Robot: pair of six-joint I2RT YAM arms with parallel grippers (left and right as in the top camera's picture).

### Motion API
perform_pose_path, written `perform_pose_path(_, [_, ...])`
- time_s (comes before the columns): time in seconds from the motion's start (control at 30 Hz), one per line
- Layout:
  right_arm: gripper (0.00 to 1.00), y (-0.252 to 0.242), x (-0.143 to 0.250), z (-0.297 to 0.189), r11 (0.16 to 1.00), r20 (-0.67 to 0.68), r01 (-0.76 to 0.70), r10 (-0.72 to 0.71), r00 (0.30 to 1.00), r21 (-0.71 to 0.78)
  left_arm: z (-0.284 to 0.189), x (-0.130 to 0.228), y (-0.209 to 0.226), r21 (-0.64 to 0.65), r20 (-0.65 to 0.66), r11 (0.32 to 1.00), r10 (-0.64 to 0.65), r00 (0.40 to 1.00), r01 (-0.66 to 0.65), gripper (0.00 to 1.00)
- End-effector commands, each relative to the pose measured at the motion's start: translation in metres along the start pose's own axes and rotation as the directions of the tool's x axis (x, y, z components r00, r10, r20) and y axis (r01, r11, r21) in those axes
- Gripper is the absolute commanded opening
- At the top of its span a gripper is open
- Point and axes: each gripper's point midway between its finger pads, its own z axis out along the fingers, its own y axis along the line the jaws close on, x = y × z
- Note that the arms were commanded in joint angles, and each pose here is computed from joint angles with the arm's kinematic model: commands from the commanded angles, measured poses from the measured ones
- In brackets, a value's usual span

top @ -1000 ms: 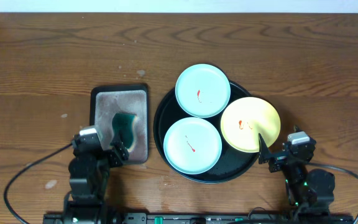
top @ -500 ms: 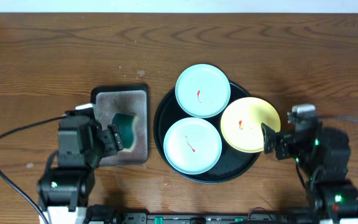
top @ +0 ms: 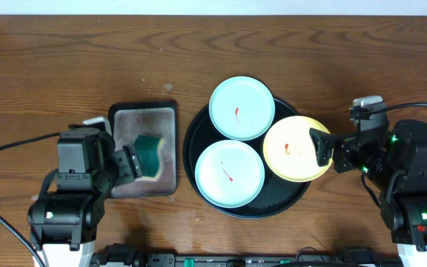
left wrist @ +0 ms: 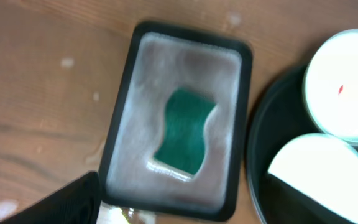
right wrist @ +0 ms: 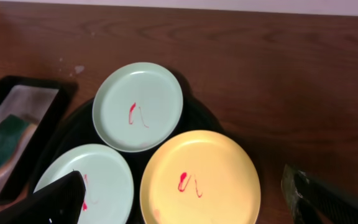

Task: Clean dirty plates on tray and stack at the side
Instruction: 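Move left gripper to the green sponge and right gripper to yellow plate rim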

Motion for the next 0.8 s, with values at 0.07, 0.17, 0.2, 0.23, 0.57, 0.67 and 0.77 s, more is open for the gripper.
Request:
perform_pose_path(0.07, [0.94,-0.017,-0.001,0.001,0.996,-0.007,-0.021,0.022,1.000,0.088,0.004,-0.027,-0.006,0.019,0.073,0.999,-0.046,0.996,0.045,0.82])
perform_pose_path(0.17, [0.93,-0.024,0.010,0.009,0.993,-0.066,-0.032,0.040,0.997,0.116,0.020,-0.028,-0.007,0.004,0.030,0.999,-0.042,0.999,0.042,0.82])
perform_pose_path(0.2, [0.93,-0.025,0.014,0.012,0.992,-0.089,-0.036,0.047,0.995,0.117,0.028,-0.024,-0.006,-0.006,-0.001,0.999,-0.041,0.999,0.041,0.82])
perform_pose_path(0.23, [0.93,-0.026,0.019,0.016,0.992,-0.113,-0.041,0.054,0.992,0.117,0.035,-0.020,-0.005,-0.018,-0.036,0.999,-0.040,0.999,0.040,0.81])
perform_pose_path(0.57, [0.99,-0.036,0.026,0.025,0.987,-0.154,-0.031,0.055,0.986,0.155,0.100,0.017,0.003,-0.088,-0.315,0.996,0.004,0.949,-0.033,0.77])
perform_pose_path(0.67, [0.99,-0.037,0.027,0.024,0.986,-0.156,-0.030,0.056,0.986,0.161,0.116,0.027,0.005,-0.095,-0.376,0.994,0.020,0.927,-0.059,0.77])
perform_pose_path(0.77, [0.99,-0.037,0.027,0.024,0.986,-0.157,-0.030,0.056,0.986,0.161,0.128,0.039,0.006,-0.096,-0.435,0.991,0.040,0.900,-0.090,0.76])
